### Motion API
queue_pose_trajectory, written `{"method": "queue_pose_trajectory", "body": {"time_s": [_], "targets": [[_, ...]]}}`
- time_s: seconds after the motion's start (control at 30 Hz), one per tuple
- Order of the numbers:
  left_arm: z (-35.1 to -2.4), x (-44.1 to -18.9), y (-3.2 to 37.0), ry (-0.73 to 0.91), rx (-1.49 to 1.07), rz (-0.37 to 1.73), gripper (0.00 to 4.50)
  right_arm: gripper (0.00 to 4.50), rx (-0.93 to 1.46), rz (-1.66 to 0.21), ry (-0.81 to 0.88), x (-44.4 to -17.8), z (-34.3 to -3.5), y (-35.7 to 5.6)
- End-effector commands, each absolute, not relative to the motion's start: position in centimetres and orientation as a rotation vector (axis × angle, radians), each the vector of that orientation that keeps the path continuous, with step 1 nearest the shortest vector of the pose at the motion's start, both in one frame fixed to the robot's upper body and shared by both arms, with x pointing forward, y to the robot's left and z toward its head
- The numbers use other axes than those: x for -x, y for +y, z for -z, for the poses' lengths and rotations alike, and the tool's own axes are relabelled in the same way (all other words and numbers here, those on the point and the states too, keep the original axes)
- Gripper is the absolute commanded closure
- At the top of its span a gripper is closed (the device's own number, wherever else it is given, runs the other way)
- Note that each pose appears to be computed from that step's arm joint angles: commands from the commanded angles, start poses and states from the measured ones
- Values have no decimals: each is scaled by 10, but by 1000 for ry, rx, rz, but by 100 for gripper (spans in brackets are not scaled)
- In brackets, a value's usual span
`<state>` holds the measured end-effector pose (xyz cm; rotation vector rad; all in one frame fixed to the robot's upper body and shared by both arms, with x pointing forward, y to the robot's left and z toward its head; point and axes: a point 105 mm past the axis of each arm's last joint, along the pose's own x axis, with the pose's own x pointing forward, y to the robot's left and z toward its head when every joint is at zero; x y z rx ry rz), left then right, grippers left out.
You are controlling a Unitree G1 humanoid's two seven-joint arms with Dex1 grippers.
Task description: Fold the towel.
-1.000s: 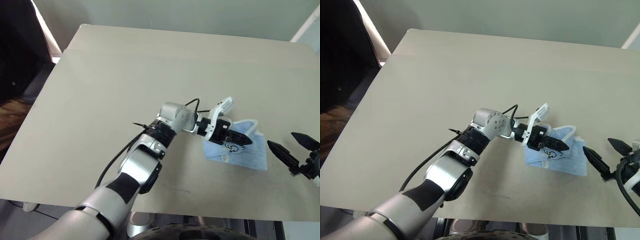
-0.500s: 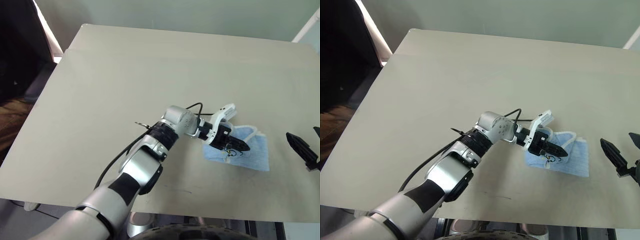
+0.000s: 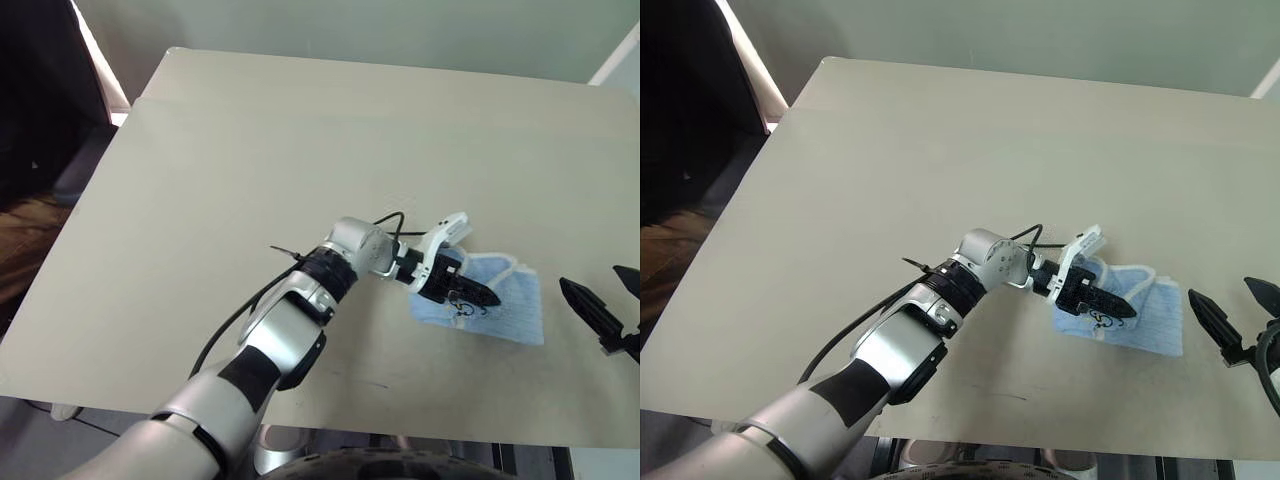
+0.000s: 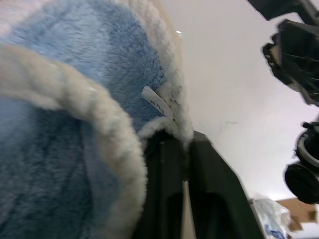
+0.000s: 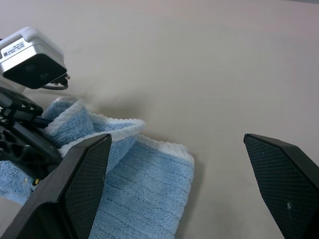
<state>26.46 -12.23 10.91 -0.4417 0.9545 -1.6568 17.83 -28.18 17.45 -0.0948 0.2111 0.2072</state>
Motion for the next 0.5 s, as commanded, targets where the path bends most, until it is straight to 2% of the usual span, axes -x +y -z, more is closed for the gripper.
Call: {"method": "queue_pose_trajectory", "body": {"time_s": [0.03, 0.3, 0.37, 0.5], "targets": [[-162, -160, -202, 934, 614, 2079, 277, 0, 128, -210, 190, -179, -180, -278], [-186, -163, -190, 876, 704, 2166, 2, 0, 126, -221, 175, -185, -183, -277], [-190, -166, -187, 825, 691, 2173, 2, 0, 114, -226, 170, -188, -184, -277], [-196, -199, -174, 567, 599, 2088, 2, 0, 45, -263, 210, -196, -179, -272]]}}
